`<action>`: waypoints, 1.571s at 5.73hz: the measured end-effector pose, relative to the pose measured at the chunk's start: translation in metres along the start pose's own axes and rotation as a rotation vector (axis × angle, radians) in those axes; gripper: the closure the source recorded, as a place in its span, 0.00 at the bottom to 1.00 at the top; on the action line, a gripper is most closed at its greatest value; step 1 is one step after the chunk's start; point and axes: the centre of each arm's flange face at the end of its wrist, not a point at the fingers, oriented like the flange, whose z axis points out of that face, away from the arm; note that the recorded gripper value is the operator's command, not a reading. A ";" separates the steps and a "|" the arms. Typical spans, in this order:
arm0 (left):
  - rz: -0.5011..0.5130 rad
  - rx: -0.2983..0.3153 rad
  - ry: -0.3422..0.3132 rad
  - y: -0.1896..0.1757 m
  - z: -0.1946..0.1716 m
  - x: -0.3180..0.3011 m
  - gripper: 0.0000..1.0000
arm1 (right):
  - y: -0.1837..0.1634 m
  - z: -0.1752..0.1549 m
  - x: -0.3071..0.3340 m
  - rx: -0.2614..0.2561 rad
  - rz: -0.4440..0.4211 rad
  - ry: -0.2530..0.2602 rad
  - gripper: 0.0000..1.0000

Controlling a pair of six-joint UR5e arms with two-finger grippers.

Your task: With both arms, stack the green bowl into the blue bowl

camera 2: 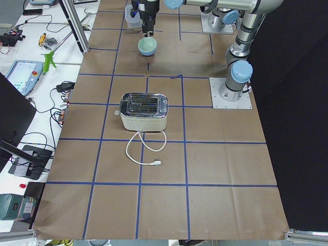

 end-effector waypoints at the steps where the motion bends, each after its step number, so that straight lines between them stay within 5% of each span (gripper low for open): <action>1: 0.000 0.000 0.000 0.000 0.000 0.000 0.02 | 0.006 -0.039 0.012 -0.024 -0.006 0.013 0.00; 5: 0.000 -0.001 0.000 0.000 0.000 0.000 0.02 | 0.073 -0.170 0.113 -0.137 -0.077 0.104 0.00; 9: 0.000 -0.001 0.000 0.000 0.000 0.000 0.02 | 0.092 -0.196 0.122 -0.106 -0.077 0.106 0.00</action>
